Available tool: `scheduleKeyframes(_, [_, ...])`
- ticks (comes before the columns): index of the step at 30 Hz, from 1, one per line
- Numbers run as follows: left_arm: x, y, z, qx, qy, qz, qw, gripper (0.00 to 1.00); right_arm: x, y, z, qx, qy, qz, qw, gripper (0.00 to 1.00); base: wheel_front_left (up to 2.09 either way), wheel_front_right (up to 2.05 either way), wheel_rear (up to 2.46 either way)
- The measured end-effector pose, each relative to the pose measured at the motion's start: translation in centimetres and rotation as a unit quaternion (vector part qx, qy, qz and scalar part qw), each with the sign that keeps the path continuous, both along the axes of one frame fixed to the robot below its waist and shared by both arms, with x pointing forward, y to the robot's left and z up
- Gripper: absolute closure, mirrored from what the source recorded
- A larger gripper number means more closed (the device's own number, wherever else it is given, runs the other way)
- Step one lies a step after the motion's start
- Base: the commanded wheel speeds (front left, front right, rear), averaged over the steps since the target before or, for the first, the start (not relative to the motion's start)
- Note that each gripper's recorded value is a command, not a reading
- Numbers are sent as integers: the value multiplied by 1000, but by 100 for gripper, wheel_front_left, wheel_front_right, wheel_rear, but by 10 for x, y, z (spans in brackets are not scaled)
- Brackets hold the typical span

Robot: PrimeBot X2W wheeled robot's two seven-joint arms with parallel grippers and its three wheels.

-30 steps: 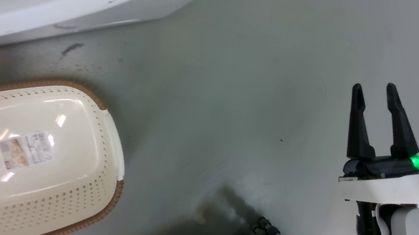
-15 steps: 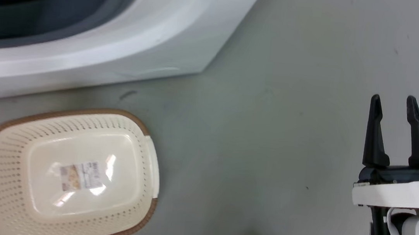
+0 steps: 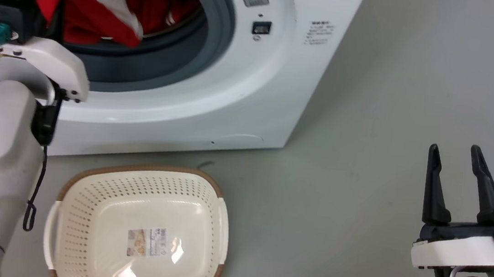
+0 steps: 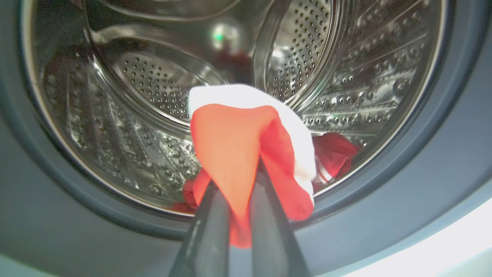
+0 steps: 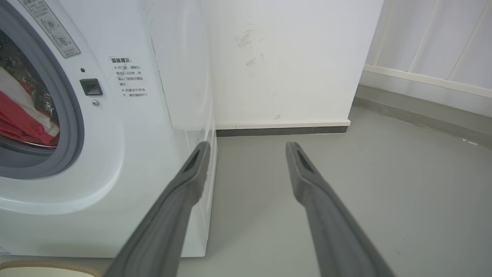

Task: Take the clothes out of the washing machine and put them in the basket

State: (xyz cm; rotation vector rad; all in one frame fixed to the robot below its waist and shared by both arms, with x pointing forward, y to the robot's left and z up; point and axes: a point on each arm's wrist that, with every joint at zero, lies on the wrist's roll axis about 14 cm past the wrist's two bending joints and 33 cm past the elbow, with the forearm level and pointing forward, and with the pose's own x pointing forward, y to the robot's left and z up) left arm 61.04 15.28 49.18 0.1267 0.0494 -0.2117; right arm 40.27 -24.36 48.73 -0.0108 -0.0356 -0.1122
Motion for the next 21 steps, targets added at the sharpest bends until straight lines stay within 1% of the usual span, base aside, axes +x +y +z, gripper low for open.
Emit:
scheduleKeyframes(3, [-16,-3,37,-20,-51,-3,999,100,0,11,8,-2,-11,16,1000,0,0,0,0])
scheduleKeyframes(5, [-29,-1,59,-52,-80,2,995,100,0,21,13,-15,-17,32,999,0,0,0,0])
scheduleKeyframes(7, [-45,4,75,-68,-105,7,992,100,-1,24,18,9,-28,33,999,0,0,0,0])
scheduleKeyframes(10, [-69,8,99,-82,-145,10,986,100,-2,32,23,5,-35,46,998,0,0,0,0])
scheduleKeyframes(14, [-101,9,116,-89,-175,2,980,100,-4,43,32,6,-47,62,997,0,0,0,0])
scheduleKeyframes(18, [-126,16,135,-110,-208,13,972,100,-3,48,35,7,-53,69,996,0,0,0,0])
scheduleKeyframes(21, [-143,18,138,-119,-216,16,969,100,-2,52,36,9,-54,75,996,0,0,0,0])
